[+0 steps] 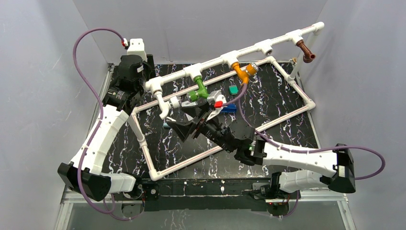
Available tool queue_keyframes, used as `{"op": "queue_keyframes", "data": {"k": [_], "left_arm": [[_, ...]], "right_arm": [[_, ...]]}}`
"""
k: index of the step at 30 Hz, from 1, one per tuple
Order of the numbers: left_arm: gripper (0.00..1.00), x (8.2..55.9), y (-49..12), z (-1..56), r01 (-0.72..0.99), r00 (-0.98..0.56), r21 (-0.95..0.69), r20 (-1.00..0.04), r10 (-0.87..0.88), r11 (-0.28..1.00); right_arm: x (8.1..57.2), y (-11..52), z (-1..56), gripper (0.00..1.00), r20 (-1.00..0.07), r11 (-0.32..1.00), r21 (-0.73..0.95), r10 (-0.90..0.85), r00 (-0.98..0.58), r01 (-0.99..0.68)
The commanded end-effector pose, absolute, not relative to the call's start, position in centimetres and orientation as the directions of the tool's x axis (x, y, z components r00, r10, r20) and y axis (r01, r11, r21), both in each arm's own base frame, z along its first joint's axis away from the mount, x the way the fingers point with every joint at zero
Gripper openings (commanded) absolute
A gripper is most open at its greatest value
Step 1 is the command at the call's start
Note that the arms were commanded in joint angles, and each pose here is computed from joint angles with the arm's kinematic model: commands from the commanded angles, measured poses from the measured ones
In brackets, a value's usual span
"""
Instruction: Install the water faucets
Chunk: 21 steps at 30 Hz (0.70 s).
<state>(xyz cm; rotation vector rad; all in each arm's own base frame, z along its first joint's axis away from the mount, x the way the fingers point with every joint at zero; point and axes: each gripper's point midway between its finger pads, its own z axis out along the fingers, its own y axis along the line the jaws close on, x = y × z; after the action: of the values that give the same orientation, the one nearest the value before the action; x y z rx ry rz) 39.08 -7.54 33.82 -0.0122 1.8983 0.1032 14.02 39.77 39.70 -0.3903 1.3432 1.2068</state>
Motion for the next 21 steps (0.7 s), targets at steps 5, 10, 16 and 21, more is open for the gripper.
{"op": "queue_keyframes", "data": {"k": [5, 10, 16, 21], "left_arm": [[0.56, 35.2, -9.0, 22.3, 0.099, -0.669, 0.187, -0.715, 0.204, 0.977], [0.56, 35.3, -9.2, 22.1, 0.103, -0.671, 0.186, -0.712, 0.206, 0.977], [0.56, 35.3, -9.2, 22.1, 0.105, -0.672, 0.187, -0.711, 0.208, 0.977], [0.56, 35.2, -9.1, 22.1, 0.105, -0.672, 0.189, -0.71, 0.21, 0.976]], "right_arm": [[11.0, 38.5, 43.0, 0.87, -0.921, 0.309, -0.312, 0.135, 0.366, -0.898], [11.4, 39.1, 42.5, 0.87, -0.804, 0.252, -0.575, 0.002, 0.595, -0.778], [12.5, 39.6, 43.1, 0.86, -0.538, 0.226, -0.831, -0.088, 0.838, -0.509], [13.7, 40.7, 43.0, 0.86, -0.279, 0.185, -0.952, -0.193, 0.941, -0.244]]}}
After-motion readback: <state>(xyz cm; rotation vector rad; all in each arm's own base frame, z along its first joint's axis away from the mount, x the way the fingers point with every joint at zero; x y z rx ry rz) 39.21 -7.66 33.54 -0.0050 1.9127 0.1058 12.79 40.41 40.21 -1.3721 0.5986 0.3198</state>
